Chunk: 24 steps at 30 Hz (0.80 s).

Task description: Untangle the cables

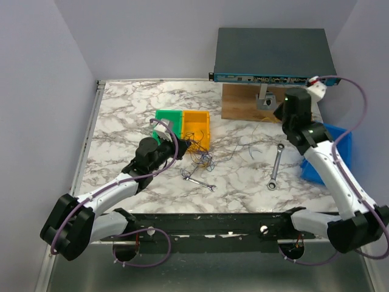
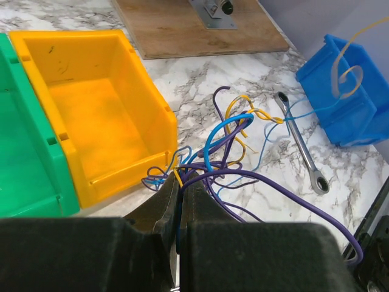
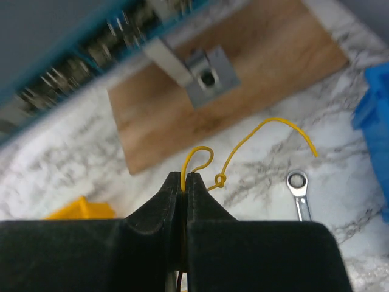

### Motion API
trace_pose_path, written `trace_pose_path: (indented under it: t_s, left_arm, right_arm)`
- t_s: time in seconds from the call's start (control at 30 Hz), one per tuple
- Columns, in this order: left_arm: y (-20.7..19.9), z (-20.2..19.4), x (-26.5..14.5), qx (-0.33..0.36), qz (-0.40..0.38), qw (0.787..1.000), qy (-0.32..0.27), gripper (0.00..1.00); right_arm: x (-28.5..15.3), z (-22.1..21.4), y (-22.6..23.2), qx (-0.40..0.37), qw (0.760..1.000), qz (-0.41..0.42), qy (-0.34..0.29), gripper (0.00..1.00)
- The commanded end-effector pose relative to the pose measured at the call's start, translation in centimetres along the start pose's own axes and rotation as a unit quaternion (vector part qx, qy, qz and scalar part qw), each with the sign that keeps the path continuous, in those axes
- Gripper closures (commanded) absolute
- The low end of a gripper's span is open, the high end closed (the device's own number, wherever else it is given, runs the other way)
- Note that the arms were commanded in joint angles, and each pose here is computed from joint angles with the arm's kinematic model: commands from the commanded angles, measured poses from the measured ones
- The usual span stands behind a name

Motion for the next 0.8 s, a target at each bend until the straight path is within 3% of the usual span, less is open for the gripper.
trace_pose_path:
  t_s: [0.0,0.27,0.4,0.53,0.77]
  left_arm:
    - [-0.3,1.2,0.2,0.011,0.009,1.000,-0.014,1.00]
    - [1.8,0.5,1.2,0.013,0.103,0.994,0.033,1.00]
    - [1.4,0.6,1.0,0.021,0.087,0.996,0.024,1.00]
    - [-0.1,0.0,2.4,0.042,0.037,0.996,0.073,0.99]
    - [-6.3,-2.1,4.5,0.112,-0.110,0.979,0.128,0.60]
  right_arm:
    - [-4.8,7.2,-2.2,0.042,0.991,-0.065,-0.112,0.99]
    - [-11.0,14.1,-3.6,0.093,0.971,-0.081,-0.205,0.99]
    - [-12.1,14.8,-4.7,0.099,0.964,-0.097,-0.226,0.99]
    - [-12.8,14.7,-4.5,0.092,0.969,-0.065,-0.221,0.99]
    - [-12.4,11.4,1.1,0.066,0.983,0.137,-0.099,0.99]
Point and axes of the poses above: each gripper's point midway between its finger pads, its own x axis out along the fingers, its own y axis along the line the jaws close on, z = x × y, the point moved 5 cm from there along -x, back along the fingers, and after that the axes turned 2 degrees about x, right-handed, at the moved point
